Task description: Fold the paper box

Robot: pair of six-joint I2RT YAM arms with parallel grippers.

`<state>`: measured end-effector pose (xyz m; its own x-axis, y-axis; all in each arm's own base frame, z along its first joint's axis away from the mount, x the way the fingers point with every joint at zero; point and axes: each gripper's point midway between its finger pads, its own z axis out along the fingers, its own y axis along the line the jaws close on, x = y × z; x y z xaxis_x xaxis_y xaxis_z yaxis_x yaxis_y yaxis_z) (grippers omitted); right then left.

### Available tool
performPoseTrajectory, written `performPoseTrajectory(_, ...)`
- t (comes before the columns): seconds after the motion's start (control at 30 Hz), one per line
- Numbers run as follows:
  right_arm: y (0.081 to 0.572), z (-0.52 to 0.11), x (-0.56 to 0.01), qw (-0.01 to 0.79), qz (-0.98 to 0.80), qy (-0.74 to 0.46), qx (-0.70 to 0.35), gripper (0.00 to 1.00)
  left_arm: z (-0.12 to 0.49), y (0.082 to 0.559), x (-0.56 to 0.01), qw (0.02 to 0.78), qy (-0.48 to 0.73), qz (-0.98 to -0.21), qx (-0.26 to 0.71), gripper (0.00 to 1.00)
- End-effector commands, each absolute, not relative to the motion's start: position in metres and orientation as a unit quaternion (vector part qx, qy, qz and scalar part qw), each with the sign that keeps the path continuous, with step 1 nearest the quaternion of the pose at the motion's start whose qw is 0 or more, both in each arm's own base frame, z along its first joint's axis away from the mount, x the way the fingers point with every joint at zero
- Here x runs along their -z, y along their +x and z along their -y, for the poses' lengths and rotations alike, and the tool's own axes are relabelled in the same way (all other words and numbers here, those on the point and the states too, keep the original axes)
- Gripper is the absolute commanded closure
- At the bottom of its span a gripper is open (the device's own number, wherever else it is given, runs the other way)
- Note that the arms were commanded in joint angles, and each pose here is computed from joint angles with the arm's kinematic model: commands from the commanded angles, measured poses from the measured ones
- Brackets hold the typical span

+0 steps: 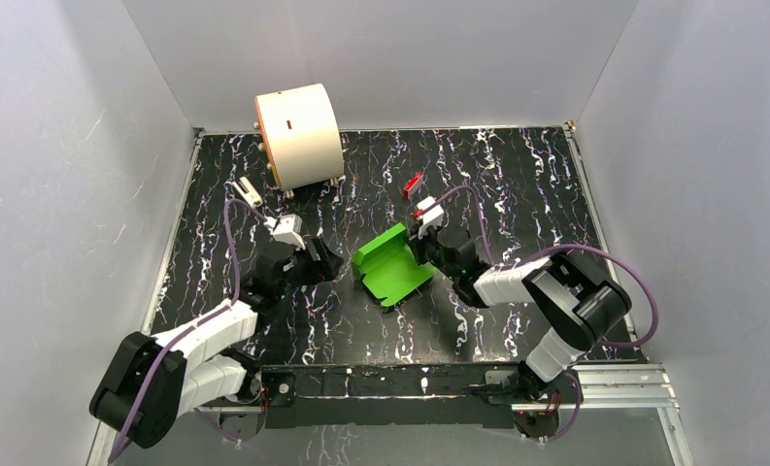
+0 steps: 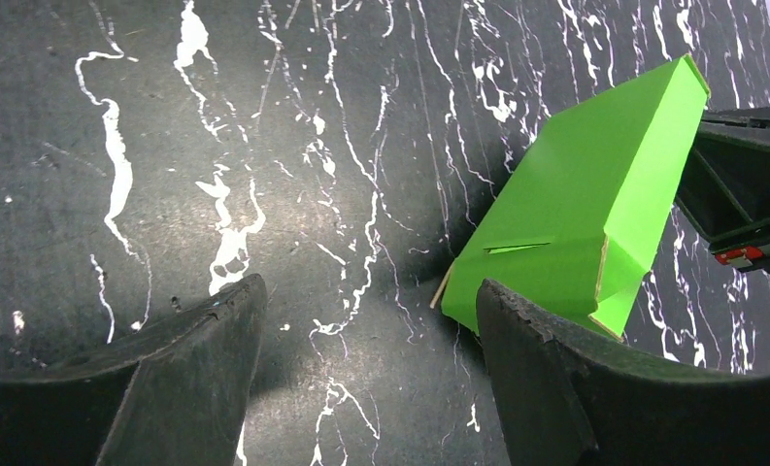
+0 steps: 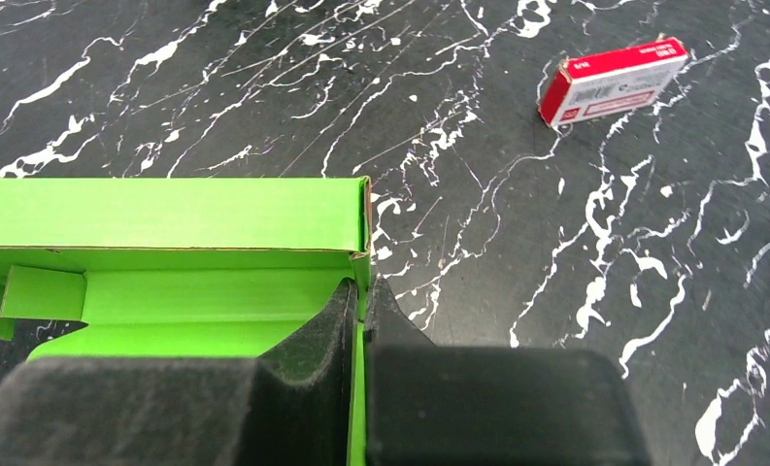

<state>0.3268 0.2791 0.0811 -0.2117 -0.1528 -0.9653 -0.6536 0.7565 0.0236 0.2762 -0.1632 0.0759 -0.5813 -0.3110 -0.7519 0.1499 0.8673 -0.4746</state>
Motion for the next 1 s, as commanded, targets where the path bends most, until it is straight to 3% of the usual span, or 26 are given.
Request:
performPoseTrajectory(0.0,0.327,-0.262,-0.090,0.593,-0.764,-0.201,-0.154,0.97,0.175,0.277,-0.081,0.470,0.005,-0.839,0.274,0.24)
performPoseTrajectory(0.23,0.318,-0.250,-0.070,0.576,-0.789,-0.164,-0.135,0.98,0.182,0.286,-0.075,0.474,0.025,-0.836,0.275,0.25)
performPoseTrajectory(0.47,0.315,-0.247,-0.066,0.573,-0.794,-0.156,-0.130,0.98,0.198,0.288,-0.055,0.448,0.066,-0.843,0.291,0.34)
performPoseTrajectory(0.97,0.313,-0.258,-0.061,0.569,-0.796,-0.158,-0.133,0.98,0.232,0.281,-0.067,0.458,0.152,-0.808,0.338,0.43)
